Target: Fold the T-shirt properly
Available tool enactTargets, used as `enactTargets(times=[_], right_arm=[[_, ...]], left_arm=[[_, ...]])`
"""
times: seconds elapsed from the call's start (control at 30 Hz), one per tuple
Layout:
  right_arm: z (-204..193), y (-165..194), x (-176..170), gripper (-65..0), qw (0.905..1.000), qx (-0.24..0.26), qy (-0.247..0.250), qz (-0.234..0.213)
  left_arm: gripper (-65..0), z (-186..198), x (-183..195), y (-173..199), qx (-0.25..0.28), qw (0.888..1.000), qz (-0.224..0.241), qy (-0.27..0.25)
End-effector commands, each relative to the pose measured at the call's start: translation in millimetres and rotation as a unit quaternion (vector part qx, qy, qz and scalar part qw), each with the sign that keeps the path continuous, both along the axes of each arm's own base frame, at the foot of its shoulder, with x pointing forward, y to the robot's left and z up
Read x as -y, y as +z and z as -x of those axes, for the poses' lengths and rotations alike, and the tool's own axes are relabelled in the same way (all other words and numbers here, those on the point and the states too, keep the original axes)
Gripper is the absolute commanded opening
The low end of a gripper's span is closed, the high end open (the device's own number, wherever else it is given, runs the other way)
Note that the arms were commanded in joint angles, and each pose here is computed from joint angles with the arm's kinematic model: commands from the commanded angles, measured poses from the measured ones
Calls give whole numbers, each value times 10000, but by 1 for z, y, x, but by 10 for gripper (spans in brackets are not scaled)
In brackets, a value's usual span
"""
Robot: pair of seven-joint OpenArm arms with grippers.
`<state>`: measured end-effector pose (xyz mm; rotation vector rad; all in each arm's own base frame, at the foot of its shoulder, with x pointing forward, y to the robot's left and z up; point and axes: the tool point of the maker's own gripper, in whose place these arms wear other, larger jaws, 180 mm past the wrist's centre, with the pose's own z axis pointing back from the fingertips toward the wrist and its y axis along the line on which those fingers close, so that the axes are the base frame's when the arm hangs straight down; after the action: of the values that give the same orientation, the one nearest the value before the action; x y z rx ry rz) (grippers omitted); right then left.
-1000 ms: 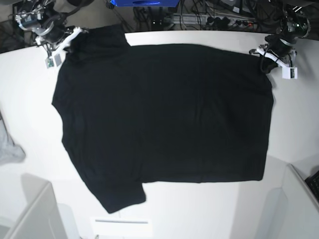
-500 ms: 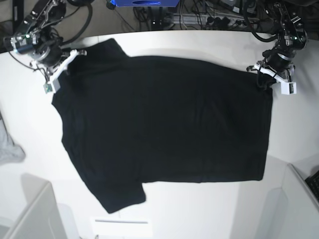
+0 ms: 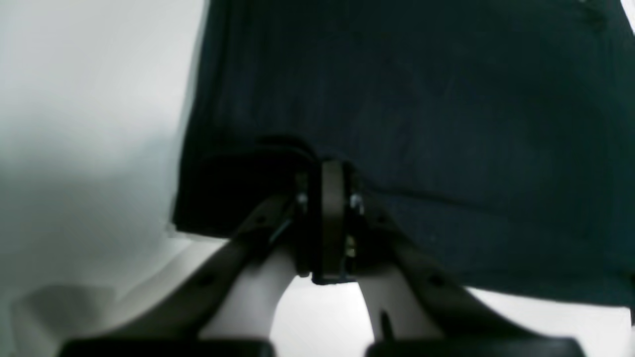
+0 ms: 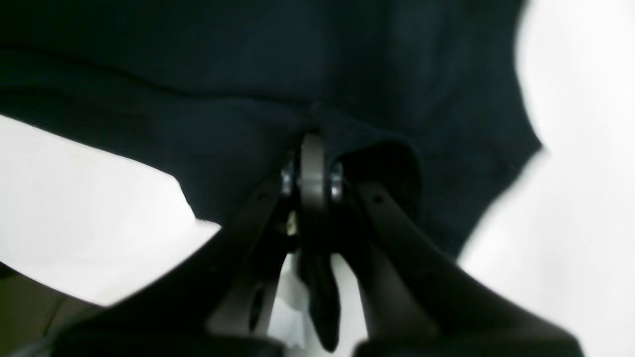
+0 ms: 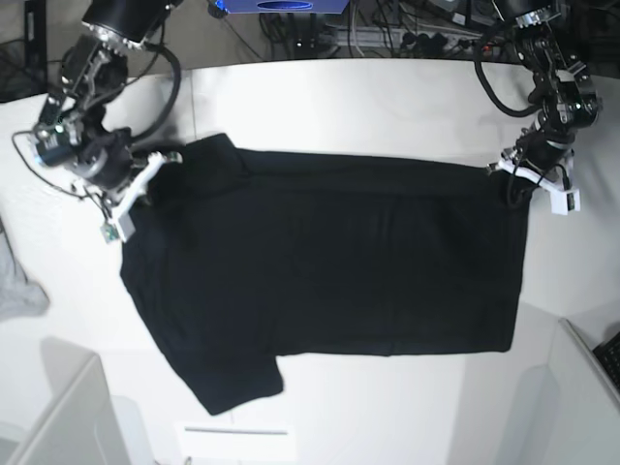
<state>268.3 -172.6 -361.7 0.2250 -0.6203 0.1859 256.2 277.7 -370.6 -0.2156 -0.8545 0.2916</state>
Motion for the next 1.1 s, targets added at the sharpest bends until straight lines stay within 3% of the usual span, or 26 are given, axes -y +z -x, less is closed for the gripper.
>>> enactTargets(times=[0.0,0.1,0.27,0.4,0.57,0.77,1.07], right_arm=[[-16,13,3,-650,9996,294,-44,-28],[-31,11,2,-650,9994,269,-100,-189],[-50,5,8,-650,9994,139,-105,-287],[-63,-3,6,-650,9993,-26,1,-385],[-86,-6,-10,-650,9984,-13,301,-472],[-100,-9,-9,-650,9974,-106,-46,-715],[-108,-20,-13,-650,9952,-225,-138,-938]], left_arm=[[-650,-7,-4,10,202,9998,-29,15],[-650,-12,-8,9,178,9998,-107,42],[-650,-20,-22,10,39,9973,-731,62],[-650,-29,-28,14,48,9955,-940,87],[-650,-44,-21,0,-175,9954,-936,-56],[-650,-68,-12,-1,-216,9936,-1086,-243],[-650,-83,-16,-12,-314,9960,-827,-119]])
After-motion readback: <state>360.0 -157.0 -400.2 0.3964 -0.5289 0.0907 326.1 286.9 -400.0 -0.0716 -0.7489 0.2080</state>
